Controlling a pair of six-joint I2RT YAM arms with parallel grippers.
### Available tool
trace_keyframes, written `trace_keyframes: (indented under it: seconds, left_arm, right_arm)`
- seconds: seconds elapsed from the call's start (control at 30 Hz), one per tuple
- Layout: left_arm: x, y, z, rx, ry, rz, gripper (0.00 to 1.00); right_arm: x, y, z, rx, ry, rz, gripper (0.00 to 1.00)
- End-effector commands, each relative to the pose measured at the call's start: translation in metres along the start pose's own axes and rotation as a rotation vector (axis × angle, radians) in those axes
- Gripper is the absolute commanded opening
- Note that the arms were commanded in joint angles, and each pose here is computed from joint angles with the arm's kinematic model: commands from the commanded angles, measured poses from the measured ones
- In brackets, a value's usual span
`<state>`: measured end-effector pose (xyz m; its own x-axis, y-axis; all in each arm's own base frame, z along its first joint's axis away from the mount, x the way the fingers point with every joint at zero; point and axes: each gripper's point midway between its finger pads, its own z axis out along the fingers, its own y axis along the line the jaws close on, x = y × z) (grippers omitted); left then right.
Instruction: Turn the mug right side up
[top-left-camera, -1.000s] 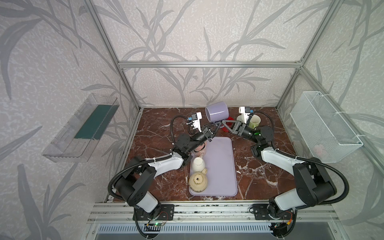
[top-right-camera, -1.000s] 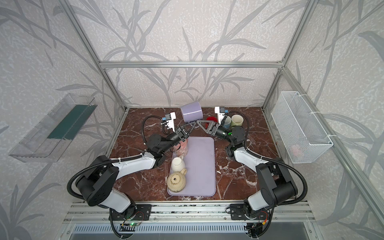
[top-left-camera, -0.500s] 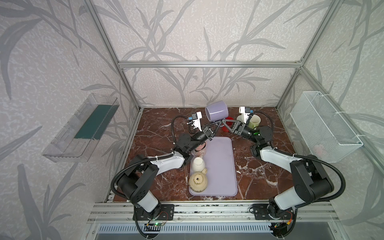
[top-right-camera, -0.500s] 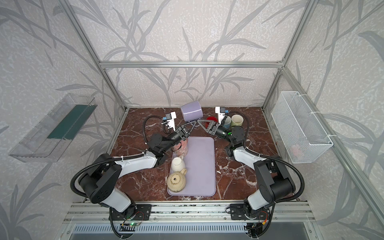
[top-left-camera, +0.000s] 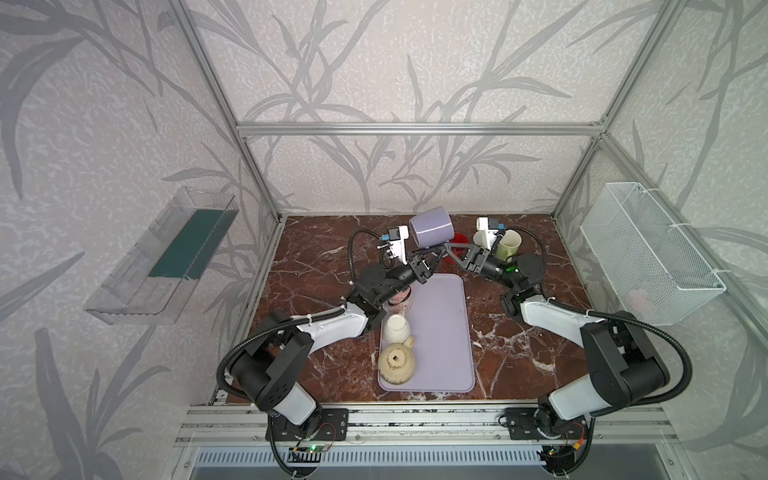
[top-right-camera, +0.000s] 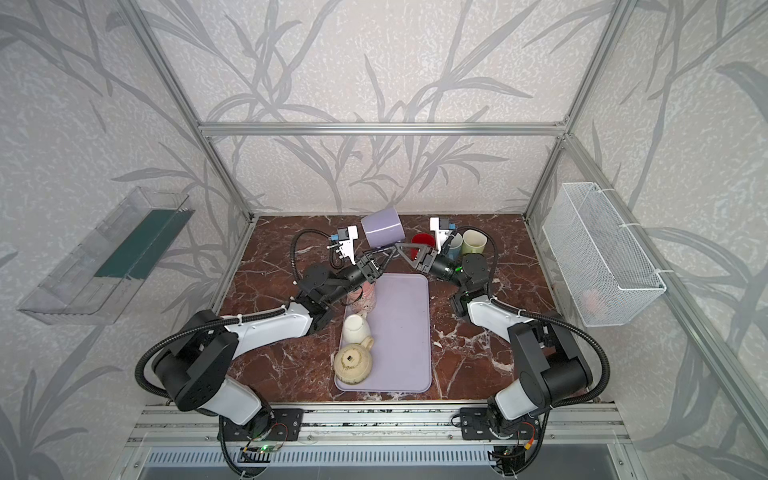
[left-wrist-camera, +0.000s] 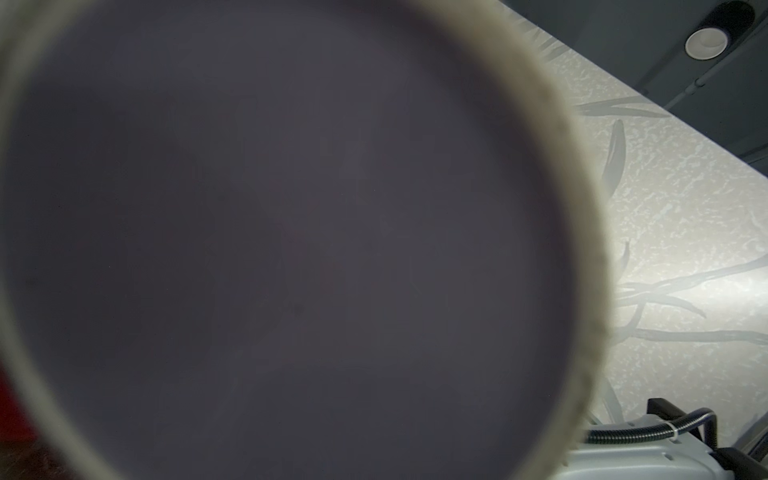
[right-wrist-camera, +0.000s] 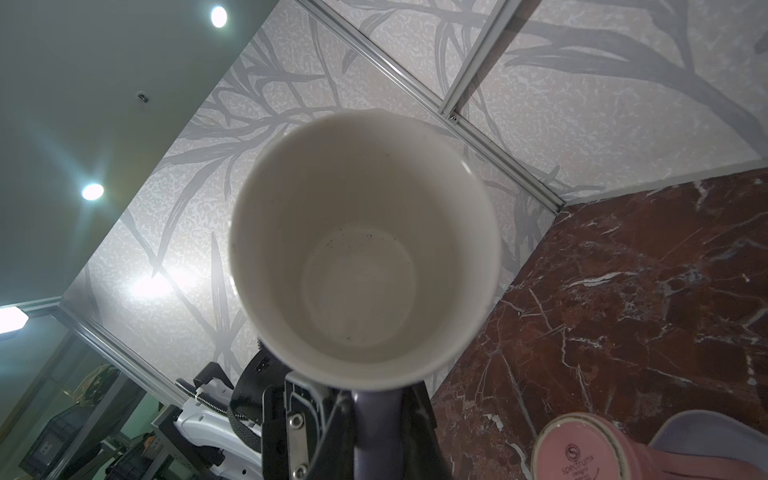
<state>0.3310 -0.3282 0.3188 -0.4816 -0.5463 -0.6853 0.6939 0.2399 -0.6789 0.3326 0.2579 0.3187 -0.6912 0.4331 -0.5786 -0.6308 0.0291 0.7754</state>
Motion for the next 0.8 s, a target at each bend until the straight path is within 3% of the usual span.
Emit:
trace_keyframes:
  seconds: [0.0,0.23,0.47,0.67,0.77]
  left_arm:
    - [-0.008,-0.009,-0.011,-0.009,-0.024,0.062,0.39]
    - [-0.002,0.002,-0.024,-0.087,0.001,0.079,0.55]
    - [0.006,0.009,-0.036,-0.163,0.057,0.112,0.99]
    - [-0.001,0.005,-0.051,-0.239,0.096,0.106,0.99]
    - [-0.010,0.011,-0.069,-0.367,0.099,0.104,0.99]
  right_arm:
    - [-0.007,0.031,-0.002,-0.036,-0.022,-0.133,0.00]
    - [-0.003,0.022,-0.007,0.016,-0.031,-0.139,0.00]
    - [-0.003,0.003,-0.015,0.101,-0.076,-0.151,0.00]
    - [-0.005,-0.013,-0.019,0.190,-0.089,-0.189,0.00]
    - [-0.006,-0.024,-0.018,0.239,-0.086,-0.191,0.00]
